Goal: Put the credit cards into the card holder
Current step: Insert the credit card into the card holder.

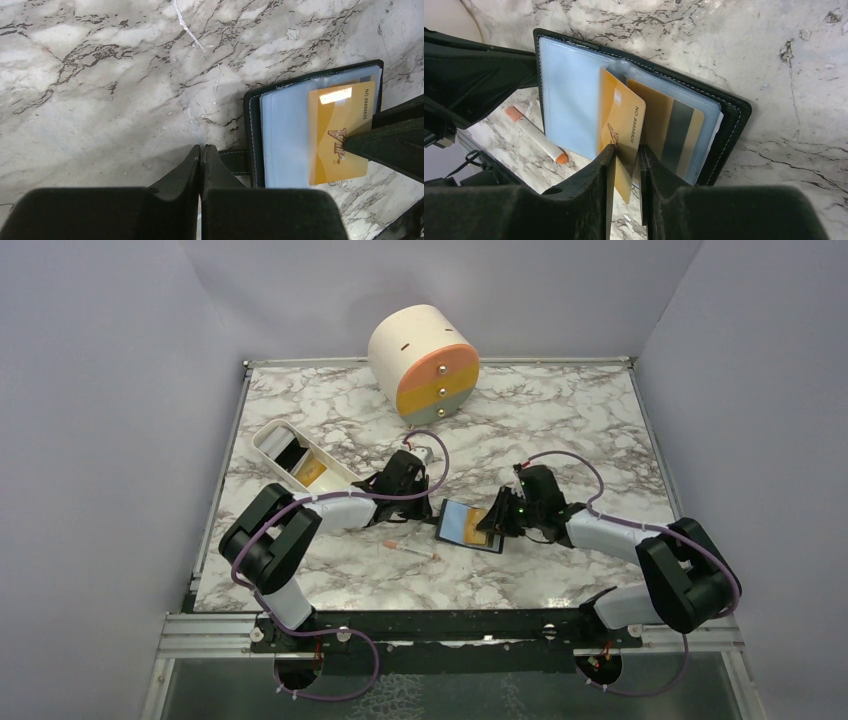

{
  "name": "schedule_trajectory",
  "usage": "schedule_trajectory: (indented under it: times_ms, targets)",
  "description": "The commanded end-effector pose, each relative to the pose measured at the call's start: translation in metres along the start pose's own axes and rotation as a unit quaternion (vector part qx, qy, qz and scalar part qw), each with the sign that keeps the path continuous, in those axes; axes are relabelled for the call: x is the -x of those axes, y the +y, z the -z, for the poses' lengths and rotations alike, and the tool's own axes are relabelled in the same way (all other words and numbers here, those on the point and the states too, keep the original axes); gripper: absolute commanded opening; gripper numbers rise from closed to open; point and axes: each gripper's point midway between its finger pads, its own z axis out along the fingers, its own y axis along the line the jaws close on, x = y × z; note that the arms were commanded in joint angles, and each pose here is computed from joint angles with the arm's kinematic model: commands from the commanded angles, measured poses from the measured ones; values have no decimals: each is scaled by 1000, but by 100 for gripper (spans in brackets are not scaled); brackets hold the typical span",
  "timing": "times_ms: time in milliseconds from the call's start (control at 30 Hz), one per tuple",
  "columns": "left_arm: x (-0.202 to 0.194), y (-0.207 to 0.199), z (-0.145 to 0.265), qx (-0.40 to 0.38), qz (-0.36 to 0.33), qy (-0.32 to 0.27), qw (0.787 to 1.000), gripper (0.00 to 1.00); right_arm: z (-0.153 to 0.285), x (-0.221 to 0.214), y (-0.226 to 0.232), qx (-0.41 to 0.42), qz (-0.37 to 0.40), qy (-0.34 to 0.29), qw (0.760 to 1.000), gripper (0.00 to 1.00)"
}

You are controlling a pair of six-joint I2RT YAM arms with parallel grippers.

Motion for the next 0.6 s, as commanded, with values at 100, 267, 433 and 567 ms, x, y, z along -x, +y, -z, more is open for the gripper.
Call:
schedule_trajectory:
  times_ms: [100, 267, 433, 567]
  targets:
    - [-36, 14, 1, 31, 1, 52, 998, 0, 7, -8, -20, -58, -1, 13, 998, 25]
    - [-38, 13, 1, 30, 0, 53, 998, 0, 7, -10, -21, -60, -3, 19, 998, 16]
    - [-42, 11, 0, 29, -1, 57, 998, 0, 6, -12, -15, -39, -2, 22, 999, 14]
    - [-44, 9, -1, 29, -2, 58, 998, 0, 2, -9, -12, -31, -6, 18, 999, 14]
